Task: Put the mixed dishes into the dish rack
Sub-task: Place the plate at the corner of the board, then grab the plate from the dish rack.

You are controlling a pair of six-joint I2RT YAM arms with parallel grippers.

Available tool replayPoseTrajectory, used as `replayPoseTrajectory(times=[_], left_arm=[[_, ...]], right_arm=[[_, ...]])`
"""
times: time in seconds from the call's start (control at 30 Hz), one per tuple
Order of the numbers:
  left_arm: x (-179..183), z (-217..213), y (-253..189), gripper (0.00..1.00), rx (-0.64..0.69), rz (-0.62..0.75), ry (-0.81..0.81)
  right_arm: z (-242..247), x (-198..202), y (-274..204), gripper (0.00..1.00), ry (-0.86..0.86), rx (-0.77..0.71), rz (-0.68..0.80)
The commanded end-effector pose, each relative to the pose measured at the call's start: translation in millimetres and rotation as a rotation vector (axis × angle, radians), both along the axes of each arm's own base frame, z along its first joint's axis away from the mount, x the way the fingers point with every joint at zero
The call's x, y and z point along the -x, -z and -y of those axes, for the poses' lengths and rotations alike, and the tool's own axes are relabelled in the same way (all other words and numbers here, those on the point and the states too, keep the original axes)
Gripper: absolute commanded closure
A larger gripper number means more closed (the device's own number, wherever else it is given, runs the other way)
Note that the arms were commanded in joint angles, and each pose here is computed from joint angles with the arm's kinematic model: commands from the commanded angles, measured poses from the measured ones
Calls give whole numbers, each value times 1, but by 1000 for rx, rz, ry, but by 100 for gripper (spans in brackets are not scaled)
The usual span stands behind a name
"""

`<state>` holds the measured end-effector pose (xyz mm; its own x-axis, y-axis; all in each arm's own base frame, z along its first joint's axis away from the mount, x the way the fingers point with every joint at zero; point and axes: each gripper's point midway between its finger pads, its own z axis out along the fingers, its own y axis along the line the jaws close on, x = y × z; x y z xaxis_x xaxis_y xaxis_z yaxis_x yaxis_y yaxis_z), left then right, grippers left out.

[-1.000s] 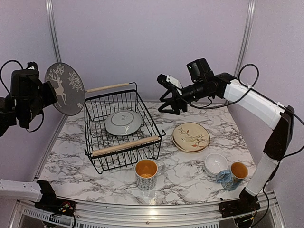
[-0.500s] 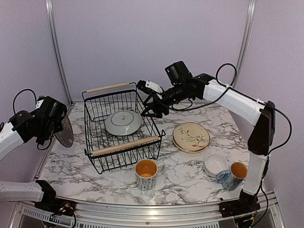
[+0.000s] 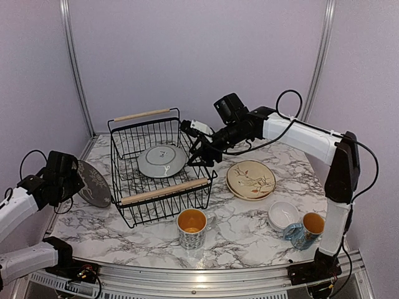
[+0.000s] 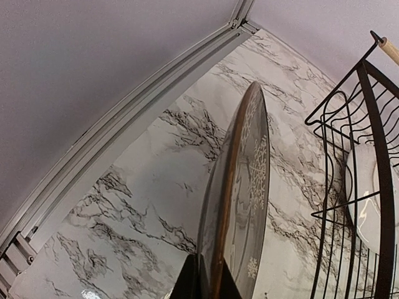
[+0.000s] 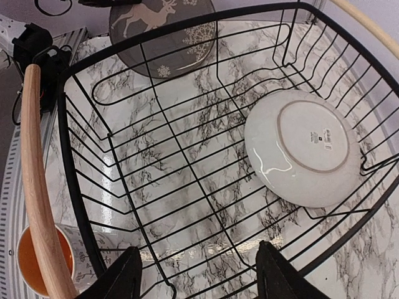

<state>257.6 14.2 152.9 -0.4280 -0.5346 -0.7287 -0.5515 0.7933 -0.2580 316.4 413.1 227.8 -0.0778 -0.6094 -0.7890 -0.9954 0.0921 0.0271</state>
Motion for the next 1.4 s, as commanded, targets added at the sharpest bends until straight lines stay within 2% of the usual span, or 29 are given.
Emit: replayPoseTrajectory(times=[0.0, 0.13, 0.2, 0.33, 0.43, 0.53, 0.8, 0.9, 0.97, 1.13, 1.37], left_arm=[[-28, 8, -20, 100, 96, 152, 4], [-27, 6, -1, 100, 121, 131, -1], [-25, 4, 9, 95, 147, 119, -10], [-18, -5, 32, 62, 160, 36, -57], [-12, -11, 40, 49, 146, -16, -90], [-10, -16, 40, 44, 129, -32, -110], [-21, -12, 24, 37, 105, -27, -58], [-46, 16, -1, 38, 179, 85, 98], [-55, 27, -17, 38, 216, 123, 147], [-76, 55, -41, 38, 279, 156, 279], [-93, 102, -36, 37, 343, 149, 410]], right_arm=[[-2, 6, -27, 40, -11, -56, 31], [-5, 4, -28, 39, -11, -63, 32], [-6, 0, -30, 38, -4, -65, 47], [-13, -20, -34, 38, 40, -56, 103], [-21, -38, -26, 37, 71, -24, 157], [-28, -52, -13, 37, 99, 13, 182], [-39, -69, 6, 37, 135, 61, 201], [-45, -72, 19, 36, 131, 128, 290], [-50, -74, 30, 35, 130, 173, 341], [-68, -78, 63, 32, 109, 249, 395], [-93, -92, 92, 27, 113, 341, 532]])
